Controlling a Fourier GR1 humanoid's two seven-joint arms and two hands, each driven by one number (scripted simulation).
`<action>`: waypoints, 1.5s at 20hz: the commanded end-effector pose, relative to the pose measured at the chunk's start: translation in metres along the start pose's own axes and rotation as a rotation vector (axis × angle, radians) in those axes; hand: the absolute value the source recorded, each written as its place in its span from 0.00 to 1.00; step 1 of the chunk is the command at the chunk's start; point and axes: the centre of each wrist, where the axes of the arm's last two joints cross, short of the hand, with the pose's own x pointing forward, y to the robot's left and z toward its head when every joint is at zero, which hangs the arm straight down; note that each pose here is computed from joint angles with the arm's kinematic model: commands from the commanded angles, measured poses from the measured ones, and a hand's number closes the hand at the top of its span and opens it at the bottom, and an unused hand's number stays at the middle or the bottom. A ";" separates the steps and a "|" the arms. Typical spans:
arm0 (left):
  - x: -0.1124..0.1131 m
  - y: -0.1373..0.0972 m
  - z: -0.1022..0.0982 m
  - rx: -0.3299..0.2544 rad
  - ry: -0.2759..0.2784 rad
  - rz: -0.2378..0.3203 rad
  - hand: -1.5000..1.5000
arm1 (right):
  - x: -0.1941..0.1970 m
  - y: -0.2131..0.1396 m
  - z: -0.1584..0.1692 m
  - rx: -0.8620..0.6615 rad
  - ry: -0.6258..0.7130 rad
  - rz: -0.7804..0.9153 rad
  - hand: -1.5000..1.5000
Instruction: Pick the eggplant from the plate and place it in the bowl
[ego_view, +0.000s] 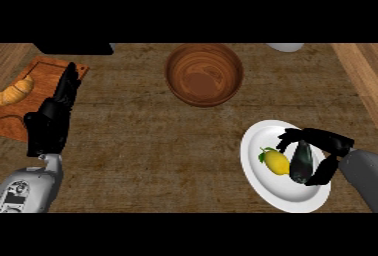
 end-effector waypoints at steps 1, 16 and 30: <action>-0.011 0.009 0.001 0.015 0.013 -0.015 0.50 | -0.010 0.029 -0.006 0.047 -0.084 -0.028 1.00; -0.008 0.001 0.005 -0.013 0.024 -0.022 0.50 | 0.147 0.061 -0.134 -0.093 -0.294 0.200 1.00; 0.001 -0.003 -0.005 -0.017 0.014 0.006 0.50 | 0.324 0.117 -0.130 -0.585 -0.309 0.039 1.00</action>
